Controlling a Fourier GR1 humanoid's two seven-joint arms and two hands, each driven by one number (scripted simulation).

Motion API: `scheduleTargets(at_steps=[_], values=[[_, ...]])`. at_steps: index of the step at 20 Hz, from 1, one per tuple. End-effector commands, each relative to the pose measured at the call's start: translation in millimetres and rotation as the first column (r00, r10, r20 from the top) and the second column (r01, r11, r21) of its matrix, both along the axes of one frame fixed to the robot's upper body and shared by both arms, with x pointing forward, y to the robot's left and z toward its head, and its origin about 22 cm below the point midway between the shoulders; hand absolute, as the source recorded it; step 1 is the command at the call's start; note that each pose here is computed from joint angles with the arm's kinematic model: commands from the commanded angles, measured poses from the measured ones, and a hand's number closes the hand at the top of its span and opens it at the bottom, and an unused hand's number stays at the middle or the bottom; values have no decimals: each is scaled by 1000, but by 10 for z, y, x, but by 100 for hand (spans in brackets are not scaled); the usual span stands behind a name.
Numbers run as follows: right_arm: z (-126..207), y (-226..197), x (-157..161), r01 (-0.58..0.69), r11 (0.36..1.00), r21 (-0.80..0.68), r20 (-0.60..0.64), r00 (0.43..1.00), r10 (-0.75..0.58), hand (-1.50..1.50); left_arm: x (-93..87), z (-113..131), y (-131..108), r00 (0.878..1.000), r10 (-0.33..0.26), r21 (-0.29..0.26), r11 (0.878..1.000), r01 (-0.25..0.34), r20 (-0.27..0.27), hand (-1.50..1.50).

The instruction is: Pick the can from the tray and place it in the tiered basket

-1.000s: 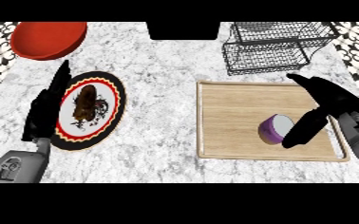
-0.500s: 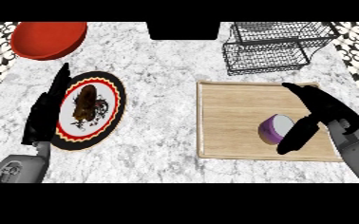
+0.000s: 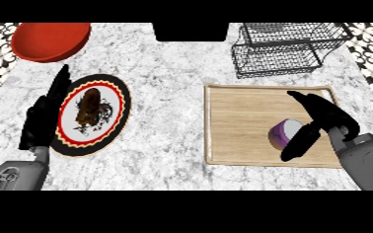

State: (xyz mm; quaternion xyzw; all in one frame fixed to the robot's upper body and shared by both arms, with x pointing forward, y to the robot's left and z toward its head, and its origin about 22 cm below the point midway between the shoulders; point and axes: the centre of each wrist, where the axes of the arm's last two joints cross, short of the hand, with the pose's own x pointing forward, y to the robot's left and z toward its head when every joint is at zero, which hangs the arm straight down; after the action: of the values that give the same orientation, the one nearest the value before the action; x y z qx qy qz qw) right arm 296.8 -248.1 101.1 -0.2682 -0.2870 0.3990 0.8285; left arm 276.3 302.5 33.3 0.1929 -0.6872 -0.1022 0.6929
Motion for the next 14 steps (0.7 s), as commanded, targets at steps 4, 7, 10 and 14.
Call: scheduleTargets(at_steps=[4, 7, 10, 14], values=[[-292, 225, -24, 22, 1000, -20, -102, 994, -24, -150, -22, -33, -34, 1000, -5, 0, 1000, 5, 3, 0], [-439, 161, 57, 11, 1000, -9, -158, 987, -12, -150, -5, 3, -35, 1000, 7, -11, 1000, -7, -16, 0], [-541, 256, 12, -101, 994, 44, -227, 968, 108, 150, -67, -38, -95, 1000, -6, 15, 1000, 5, 21, 0], [-306, 61, 19, -213, 972, -96, -153, 968, 197, 150, 33, 104, -4, 1000, 26, 9, 1000, -26, 6, 0]])
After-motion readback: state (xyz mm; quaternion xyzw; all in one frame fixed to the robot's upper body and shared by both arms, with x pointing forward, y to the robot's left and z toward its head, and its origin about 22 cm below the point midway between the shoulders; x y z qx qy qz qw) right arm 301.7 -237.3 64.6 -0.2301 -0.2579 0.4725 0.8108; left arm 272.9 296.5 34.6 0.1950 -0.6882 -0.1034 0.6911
